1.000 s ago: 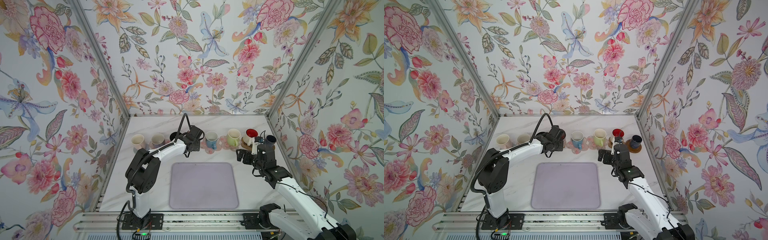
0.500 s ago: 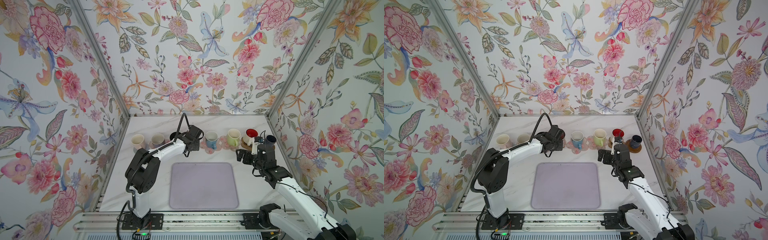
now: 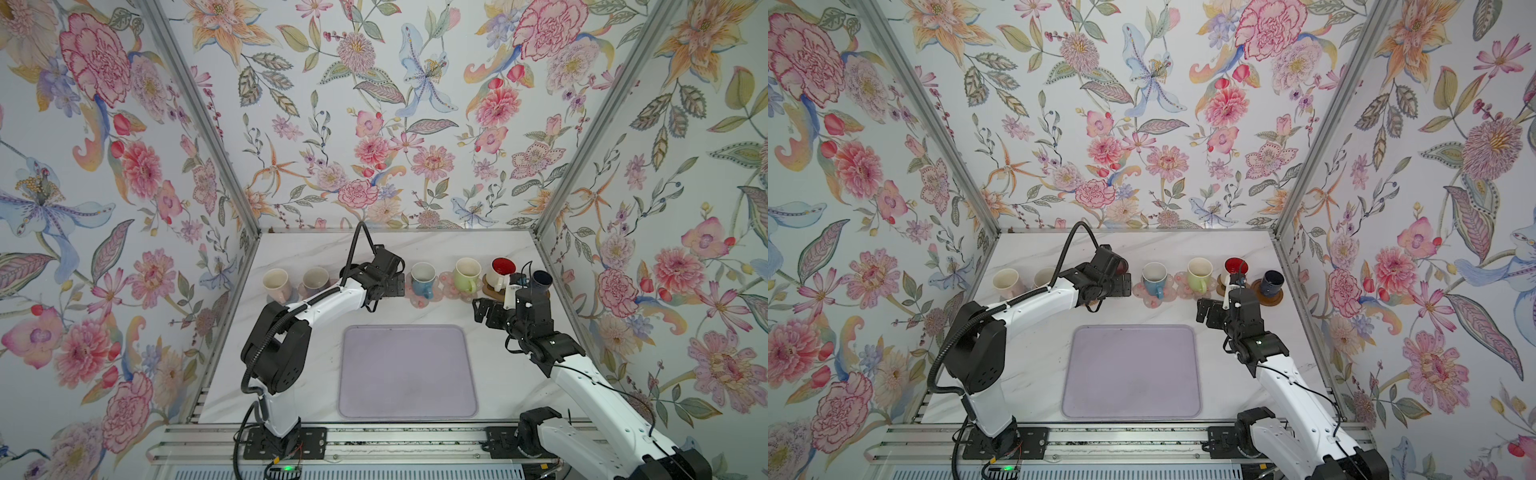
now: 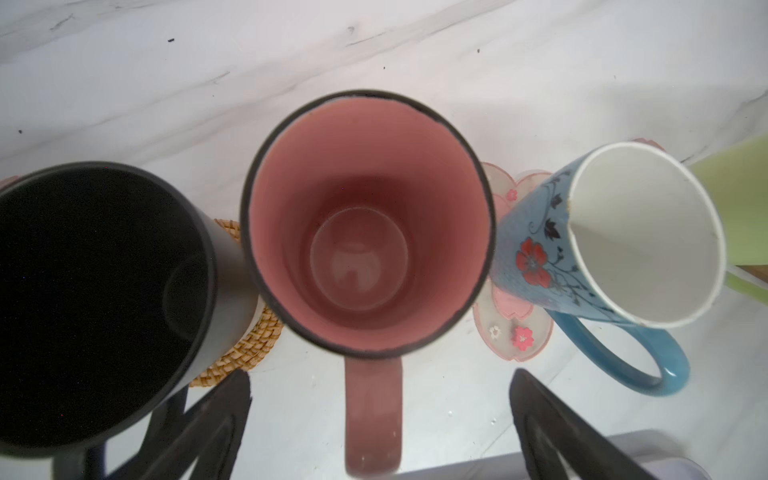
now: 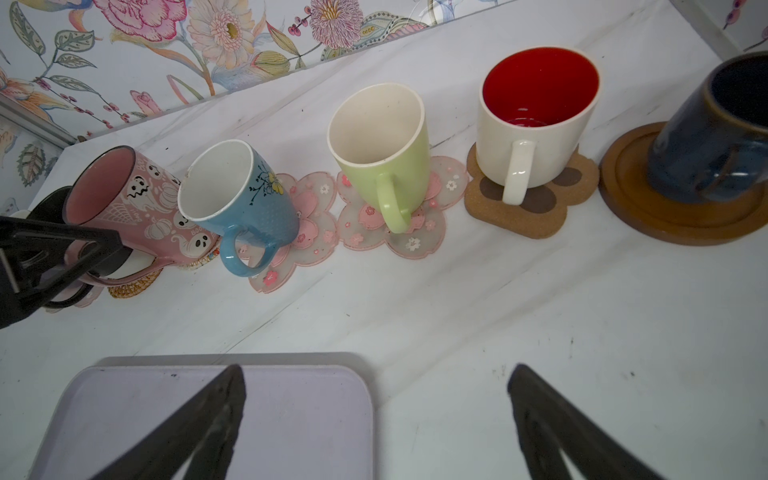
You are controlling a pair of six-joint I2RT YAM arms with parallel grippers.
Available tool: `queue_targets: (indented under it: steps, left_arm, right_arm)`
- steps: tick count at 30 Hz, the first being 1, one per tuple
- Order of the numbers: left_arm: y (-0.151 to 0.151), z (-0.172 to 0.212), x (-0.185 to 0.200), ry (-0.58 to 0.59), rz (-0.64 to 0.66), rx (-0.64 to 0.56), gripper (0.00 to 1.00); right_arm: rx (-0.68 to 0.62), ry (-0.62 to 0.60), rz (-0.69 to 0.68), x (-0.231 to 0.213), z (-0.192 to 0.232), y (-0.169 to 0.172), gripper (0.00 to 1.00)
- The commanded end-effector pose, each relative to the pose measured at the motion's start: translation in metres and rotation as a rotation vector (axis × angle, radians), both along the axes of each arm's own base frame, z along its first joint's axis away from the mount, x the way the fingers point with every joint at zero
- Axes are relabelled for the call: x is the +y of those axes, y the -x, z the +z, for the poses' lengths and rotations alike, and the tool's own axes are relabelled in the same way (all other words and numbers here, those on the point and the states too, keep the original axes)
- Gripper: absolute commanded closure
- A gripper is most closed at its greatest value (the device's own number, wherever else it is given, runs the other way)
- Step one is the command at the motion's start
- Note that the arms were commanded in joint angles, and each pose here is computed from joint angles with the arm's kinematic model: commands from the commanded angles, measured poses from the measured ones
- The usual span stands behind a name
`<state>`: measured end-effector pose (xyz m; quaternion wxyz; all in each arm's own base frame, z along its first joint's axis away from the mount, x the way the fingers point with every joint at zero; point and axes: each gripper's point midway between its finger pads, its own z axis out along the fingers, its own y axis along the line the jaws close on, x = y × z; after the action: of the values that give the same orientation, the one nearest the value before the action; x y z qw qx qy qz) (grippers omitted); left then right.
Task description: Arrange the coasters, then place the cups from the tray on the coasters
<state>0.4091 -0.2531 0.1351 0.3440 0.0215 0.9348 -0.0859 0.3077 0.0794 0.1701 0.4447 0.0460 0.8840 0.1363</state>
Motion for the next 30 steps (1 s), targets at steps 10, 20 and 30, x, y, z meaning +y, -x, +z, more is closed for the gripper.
queue_targets:
  steps: [10, 20, 30]
  left_arm:
    - [0.042, 0.104, 0.065, 0.122, 0.065, -0.462, 0.01]
    - [0.125, 0.09, 0.157, 0.125, 0.192, -0.7, 0.01]
    - [0.152, 0.08, 0.194, 0.1, 0.282, -0.736, 0.01]
  right_arm:
    - [-0.032, 0.025, -0.115, -0.023, 0.001, 0.004, 0.01]
    - [-0.161, 0.108, -0.24, -0.057, 0.004, 0.022, 0.01]
    - [-0.466, 0.315, -0.433, -0.098, 0.007, 0.001, 0.01]
